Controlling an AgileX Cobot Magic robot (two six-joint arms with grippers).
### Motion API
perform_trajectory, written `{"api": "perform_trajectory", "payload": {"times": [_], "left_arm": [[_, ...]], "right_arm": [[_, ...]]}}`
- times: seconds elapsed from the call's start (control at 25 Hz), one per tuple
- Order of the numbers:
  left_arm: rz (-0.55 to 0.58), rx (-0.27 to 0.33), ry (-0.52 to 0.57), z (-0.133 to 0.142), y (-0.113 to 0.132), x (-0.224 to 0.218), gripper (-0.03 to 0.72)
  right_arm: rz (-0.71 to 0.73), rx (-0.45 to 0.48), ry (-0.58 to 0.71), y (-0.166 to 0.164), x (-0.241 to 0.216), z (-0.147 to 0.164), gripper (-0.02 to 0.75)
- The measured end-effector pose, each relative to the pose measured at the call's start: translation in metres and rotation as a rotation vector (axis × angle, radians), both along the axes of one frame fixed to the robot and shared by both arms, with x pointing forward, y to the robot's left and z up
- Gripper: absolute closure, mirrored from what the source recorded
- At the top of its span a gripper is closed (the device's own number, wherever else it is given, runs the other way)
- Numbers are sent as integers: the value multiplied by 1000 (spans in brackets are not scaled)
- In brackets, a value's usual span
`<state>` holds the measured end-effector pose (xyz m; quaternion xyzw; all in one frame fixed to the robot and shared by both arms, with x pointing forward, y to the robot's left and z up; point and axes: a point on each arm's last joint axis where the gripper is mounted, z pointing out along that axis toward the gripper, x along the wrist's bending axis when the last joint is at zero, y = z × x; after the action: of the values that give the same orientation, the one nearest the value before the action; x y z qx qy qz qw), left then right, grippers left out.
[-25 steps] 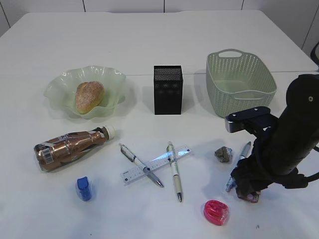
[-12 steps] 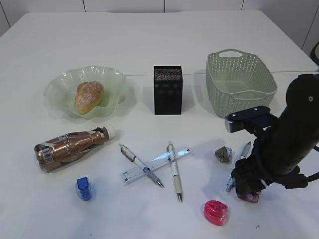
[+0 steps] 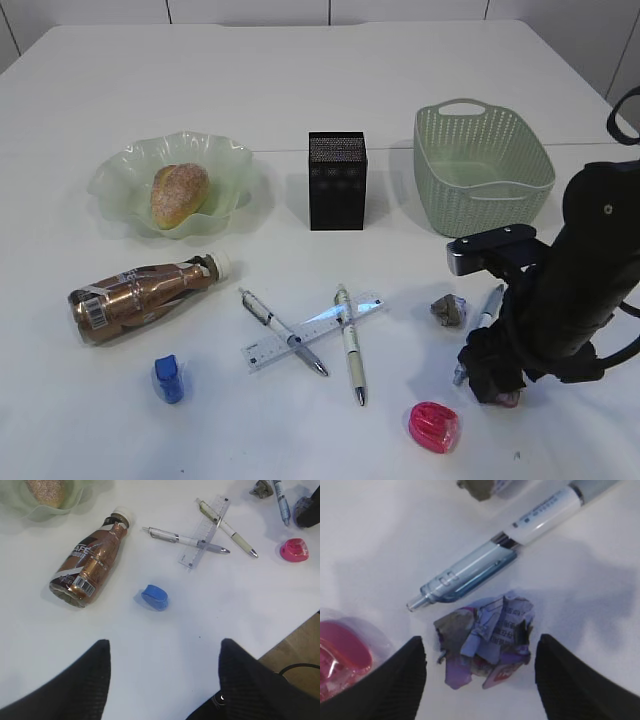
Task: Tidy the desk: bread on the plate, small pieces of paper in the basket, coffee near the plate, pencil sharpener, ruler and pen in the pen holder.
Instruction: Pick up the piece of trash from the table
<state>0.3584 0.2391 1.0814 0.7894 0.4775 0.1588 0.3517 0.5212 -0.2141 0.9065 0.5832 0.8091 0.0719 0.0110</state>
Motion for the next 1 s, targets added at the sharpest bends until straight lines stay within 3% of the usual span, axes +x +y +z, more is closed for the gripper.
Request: {"api": "perform_trajectory", "payload": {"times": [0.32, 0.48, 0.6, 0.64, 0.76, 1.0], "left_arm": [[0, 0, 0, 0, 0, 0, 215], [0, 0, 0, 0, 0, 0, 215], [0, 0, 0, 0, 0, 0, 215], [0, 0, 0, 0, 0, 0, 215], [0, 0, 0, 0, 0, 0, 215], [0, 0, 0, 0, 0, 0, 216]], "right_arm": [[-5, -1, 18, 0, 1, -6, 214], [-7, -2, 26, 1, 1, -9, 372], [-7, -1, 25, 1, 1, -9, 628], [-7, 0, 23, 1, 2, -8, 667], [-2, 3, 9, 2, 5, 0, 715], [8, 26, -75, 2, 5, 39, 721]]}}
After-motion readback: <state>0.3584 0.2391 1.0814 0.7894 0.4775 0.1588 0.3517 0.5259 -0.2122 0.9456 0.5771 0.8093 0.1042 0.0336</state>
